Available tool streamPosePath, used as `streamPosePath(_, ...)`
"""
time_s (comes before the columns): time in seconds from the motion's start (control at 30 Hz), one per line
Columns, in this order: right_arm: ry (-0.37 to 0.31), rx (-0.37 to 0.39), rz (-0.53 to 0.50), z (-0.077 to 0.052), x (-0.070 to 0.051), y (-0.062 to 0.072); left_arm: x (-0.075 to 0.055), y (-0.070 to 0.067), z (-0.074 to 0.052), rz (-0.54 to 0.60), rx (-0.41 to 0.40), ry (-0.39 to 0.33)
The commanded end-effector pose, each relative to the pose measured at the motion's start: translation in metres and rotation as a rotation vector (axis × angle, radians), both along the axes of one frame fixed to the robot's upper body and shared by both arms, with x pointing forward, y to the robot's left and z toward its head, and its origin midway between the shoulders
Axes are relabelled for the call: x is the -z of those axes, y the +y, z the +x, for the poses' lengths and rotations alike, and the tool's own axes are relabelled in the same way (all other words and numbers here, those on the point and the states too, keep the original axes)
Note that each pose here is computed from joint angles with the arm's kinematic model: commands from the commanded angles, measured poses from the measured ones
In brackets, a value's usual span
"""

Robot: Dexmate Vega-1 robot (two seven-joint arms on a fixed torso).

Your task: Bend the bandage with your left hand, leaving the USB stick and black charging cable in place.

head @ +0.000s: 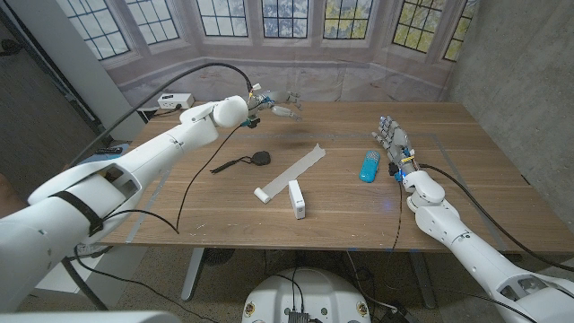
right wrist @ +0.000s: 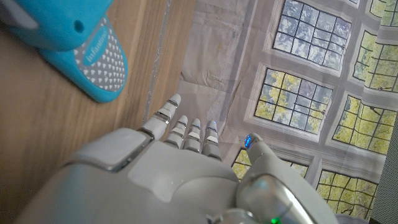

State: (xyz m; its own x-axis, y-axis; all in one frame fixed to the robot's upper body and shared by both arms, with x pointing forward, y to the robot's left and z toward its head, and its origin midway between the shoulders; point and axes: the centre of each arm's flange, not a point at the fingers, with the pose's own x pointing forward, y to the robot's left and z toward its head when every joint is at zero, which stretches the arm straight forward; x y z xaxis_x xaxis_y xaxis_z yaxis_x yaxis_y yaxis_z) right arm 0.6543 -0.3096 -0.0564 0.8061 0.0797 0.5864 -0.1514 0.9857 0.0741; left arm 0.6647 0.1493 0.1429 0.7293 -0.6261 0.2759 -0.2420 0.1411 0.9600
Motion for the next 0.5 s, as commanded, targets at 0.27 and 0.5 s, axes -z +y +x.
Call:
streamPosePath(0.27, 0.0, 0.02, 0.023, -0.007, 0.009, -0.007, -0.01, -0.029, -0.001, 0.18, 0.004, -0.06)
streamPosePath(0.5, 0.0, 0.023, 0.031, -0.009, 0.011, -0.008, -0.016, -0.038, 0.0, 0.235, -0.022, -0.072)
